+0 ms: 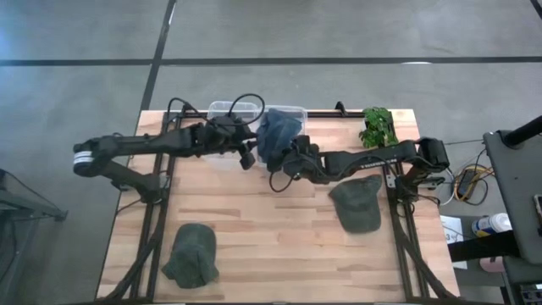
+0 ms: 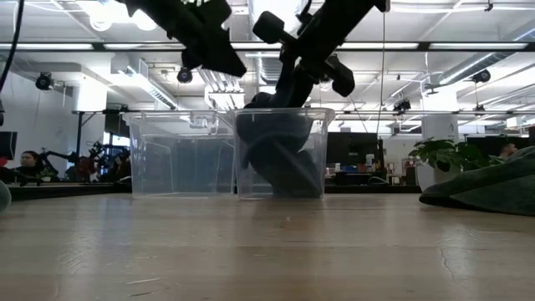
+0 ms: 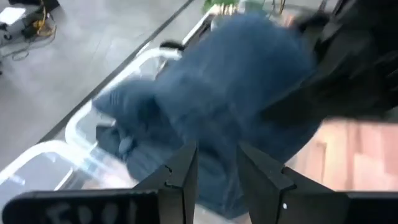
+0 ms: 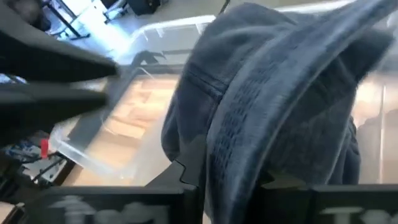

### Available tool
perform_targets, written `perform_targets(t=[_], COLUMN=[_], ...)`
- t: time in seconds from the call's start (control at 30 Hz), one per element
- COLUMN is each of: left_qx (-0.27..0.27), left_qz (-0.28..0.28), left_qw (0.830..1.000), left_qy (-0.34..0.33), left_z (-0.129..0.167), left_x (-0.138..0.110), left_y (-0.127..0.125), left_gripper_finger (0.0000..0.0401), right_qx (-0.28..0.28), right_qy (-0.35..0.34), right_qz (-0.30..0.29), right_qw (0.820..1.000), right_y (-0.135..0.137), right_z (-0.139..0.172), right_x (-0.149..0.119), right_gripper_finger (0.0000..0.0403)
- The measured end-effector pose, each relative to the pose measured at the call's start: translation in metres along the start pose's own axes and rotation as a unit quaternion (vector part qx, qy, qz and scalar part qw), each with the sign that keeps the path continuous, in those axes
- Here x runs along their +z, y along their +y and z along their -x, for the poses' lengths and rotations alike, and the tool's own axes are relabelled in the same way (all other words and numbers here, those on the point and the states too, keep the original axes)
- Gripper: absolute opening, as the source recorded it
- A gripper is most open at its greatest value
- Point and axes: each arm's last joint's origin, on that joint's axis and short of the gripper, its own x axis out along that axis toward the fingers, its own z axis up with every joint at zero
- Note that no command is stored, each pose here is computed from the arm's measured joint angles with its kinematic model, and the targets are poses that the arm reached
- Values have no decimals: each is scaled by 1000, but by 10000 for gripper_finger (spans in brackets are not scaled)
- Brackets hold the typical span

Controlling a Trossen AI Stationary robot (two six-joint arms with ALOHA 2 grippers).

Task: Pick & Place hat
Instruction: Put the blue cap into the right transparent bin

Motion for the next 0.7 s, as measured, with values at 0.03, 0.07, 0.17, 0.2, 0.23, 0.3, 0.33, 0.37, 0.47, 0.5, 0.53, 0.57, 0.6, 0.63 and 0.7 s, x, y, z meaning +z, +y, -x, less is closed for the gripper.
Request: perform_targets(t=[0.03,0.07,0.17,0.2,0.23,0.3,0.33,0.37,0.47,0.5,0.53,0.57,0.6,0.63,0.7], left_qx=[1,3,3,4,3,-7,-16,-23,-27,-28,-27,-25,-25,-25,-24], left_qz=[-2,-6,-23,-27,-31,-37,-39,-42,-51,-55,-57,-57,-57,-58,-58], left_qw=[1000,1000,999,999,999,999,999,999,998,998,998,998,998,998,998], left_qy=[5,11,23,24,21,9,2,-2,1,9,14,20,23,23,21], left_z=[-2,-4,-12,-15,-19,-27,-31,-36,-51,-55,-59,-63,-65,-66,-67], left_x=[-3,-6,-12,-13,-13,-12,-12,-12,-16,-19,-22,-24,-25,-26,-26], left_y=[1,1,1,1,0,-1,-2,-3,-5,-4,-4,-3,-3,-4,-4], left_gripper_finger=[106,106,106,106,106,106,106,106,106,106,106,106,106,106,106], right_qx=[0,-2,-7,-6,-2,2,1,0,-5,-9,-11,-15,-22,-26,-32], right_qy=[-4,-7,2,12,21,35,42,52,91,105,117,128,138,146,159], right_qz=[3,5,10,14,17,33,45,62,129,154,177,202,230,258,317], right_qw=[1000,1000,1000,1000,1000,999,998,997,988,982,977,971,963,955,934], right_y=[1,1,-3,-4,-3,-4,-5,-6,-11,-12,-13,-14,-15,-16,-17], right_z=[0,0,-1,-1,-1,0,0,0,3,5,9,13,17,21,30], right_x=[1,1,-1,-3,-3,-5,-6,-7,-9,-9,-7,-6,-5,-4,-2], right_gripper_finger=[52,59,80,87,94,107,114,121,144,151,159,166,173,179,190])
